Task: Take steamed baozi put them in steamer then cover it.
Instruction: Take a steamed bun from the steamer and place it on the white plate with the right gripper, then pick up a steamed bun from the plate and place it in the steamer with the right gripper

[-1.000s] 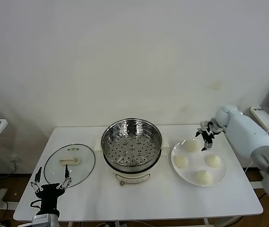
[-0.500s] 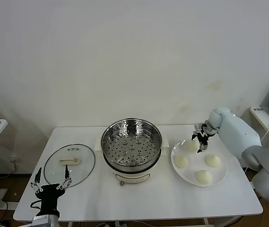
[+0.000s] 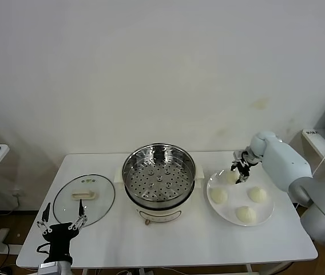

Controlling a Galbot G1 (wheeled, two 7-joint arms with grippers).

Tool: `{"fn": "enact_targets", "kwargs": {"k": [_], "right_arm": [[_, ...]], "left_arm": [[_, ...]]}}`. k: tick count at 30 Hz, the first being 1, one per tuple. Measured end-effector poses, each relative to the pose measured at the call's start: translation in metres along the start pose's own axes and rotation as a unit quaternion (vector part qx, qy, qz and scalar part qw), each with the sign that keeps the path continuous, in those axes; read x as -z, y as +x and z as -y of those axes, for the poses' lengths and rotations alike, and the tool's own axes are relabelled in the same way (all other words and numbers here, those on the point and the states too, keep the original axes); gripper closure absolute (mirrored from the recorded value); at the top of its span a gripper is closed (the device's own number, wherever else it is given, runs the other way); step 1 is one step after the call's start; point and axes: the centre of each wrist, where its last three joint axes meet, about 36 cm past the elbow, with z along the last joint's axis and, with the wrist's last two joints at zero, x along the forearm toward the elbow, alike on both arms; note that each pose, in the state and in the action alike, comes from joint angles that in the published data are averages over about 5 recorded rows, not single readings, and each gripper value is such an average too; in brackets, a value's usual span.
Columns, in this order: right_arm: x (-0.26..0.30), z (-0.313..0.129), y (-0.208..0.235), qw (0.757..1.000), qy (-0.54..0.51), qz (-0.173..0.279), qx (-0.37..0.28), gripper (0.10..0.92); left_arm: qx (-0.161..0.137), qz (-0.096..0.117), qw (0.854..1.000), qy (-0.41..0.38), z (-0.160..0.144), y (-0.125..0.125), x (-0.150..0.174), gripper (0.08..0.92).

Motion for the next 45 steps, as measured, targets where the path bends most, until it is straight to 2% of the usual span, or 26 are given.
{"fn": "enact_targets", "kwargs": {"k": [9,21,31,38,45], "right_arm": [[-0.009,0.008,0.031,1.000,0.006,0.002,-0.026,0.403],[0.019,0.057,0.124,0.994,0.059,0.009,-0.093,0.403],[0.114,0.104,0.200,0.975,0.166,0.039,-0.139,0.403],[0.197,0.115,0.208,0.955,0.252,0.075,-0.136,0.403],[0.258,0.105,0.201,0.930,0.331,0.108,-0.118,0.403]], "left_arm": [[0.000,0.000,1.000,-0.002,0.001,0.001,0.000,0.177],[0.002,-0.004,1.000,-0.010,-0.002,-0.001,-0.006,0.177],[0.013,-0.007,1.000,-0.010,-0.006,-0.003,-0.006,0.177],[0.024,-0.011,1.000,-0.011,-0.010,-0.001,-0.006,0.177],[0.036,-0.016,0.999,-0.011,-0.015,0.002,-0.008,0.177]]}}
